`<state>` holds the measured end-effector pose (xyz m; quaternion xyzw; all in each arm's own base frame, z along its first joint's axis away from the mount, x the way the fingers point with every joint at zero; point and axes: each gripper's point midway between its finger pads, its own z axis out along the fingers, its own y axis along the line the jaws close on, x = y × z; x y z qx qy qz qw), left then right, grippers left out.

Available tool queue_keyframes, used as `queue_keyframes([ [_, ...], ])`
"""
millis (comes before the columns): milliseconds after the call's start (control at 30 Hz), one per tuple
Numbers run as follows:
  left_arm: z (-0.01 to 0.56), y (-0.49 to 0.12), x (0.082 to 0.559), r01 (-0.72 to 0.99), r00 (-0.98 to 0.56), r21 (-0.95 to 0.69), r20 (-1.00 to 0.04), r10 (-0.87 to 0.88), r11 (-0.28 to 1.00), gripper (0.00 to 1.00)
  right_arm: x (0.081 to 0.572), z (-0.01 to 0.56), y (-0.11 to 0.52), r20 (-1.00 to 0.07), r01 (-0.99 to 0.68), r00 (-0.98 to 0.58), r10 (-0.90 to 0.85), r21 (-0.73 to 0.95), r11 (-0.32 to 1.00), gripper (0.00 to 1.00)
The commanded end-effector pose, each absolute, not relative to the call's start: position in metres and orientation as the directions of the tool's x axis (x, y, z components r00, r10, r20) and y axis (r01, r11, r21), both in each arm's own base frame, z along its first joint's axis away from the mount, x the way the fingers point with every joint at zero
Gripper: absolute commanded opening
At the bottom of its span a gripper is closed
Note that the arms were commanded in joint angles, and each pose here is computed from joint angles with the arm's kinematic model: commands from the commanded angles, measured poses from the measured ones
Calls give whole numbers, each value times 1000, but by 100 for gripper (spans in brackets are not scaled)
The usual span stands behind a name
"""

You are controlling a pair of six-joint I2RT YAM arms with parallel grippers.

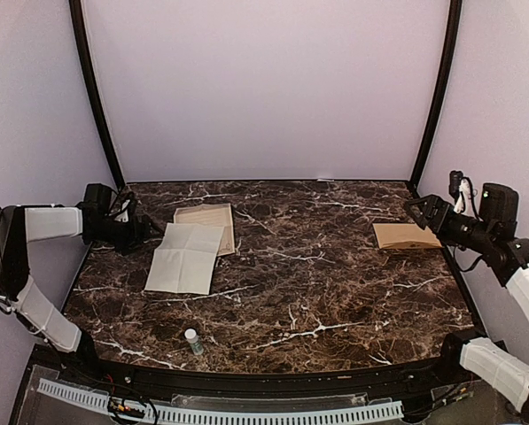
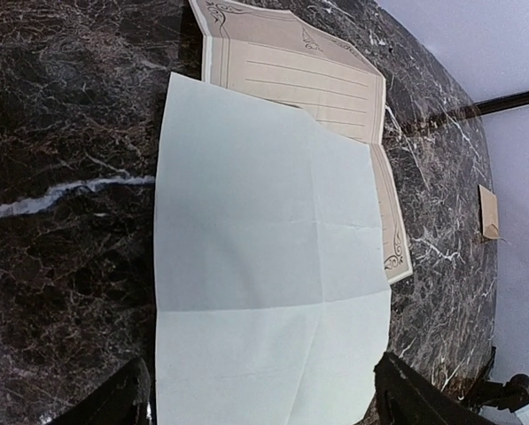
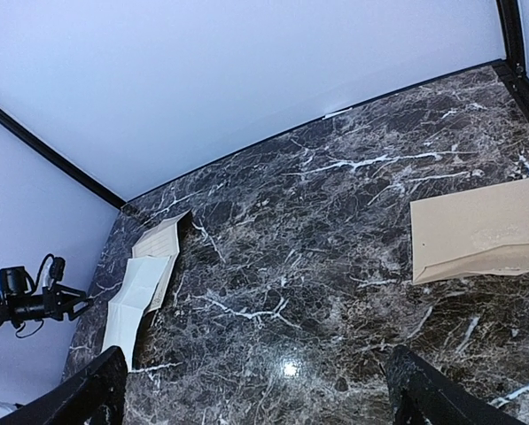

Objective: Place the letter into the envelope and seal it
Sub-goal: Pick up the letter from the center of the board.

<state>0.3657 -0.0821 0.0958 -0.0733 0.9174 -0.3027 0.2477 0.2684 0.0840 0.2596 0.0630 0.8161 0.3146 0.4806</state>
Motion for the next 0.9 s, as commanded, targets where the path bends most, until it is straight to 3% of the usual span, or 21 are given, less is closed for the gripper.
queue_keyframes([
  [0,86,-82,375,22,-858,-602,-421,-294,799,87,267,259,93,-734,-238,-543,407,600,764,99],
  [567,55,-91,382,-35,-905,-652,-300,-301,757,77,269,248,95,-720,-207,-559,411,601,772,99],
  [867,55,-110,376,-23,-931,-744,-228,-286,668,59,271,249,101,-722,-228,-570,392,598,769,99],
])
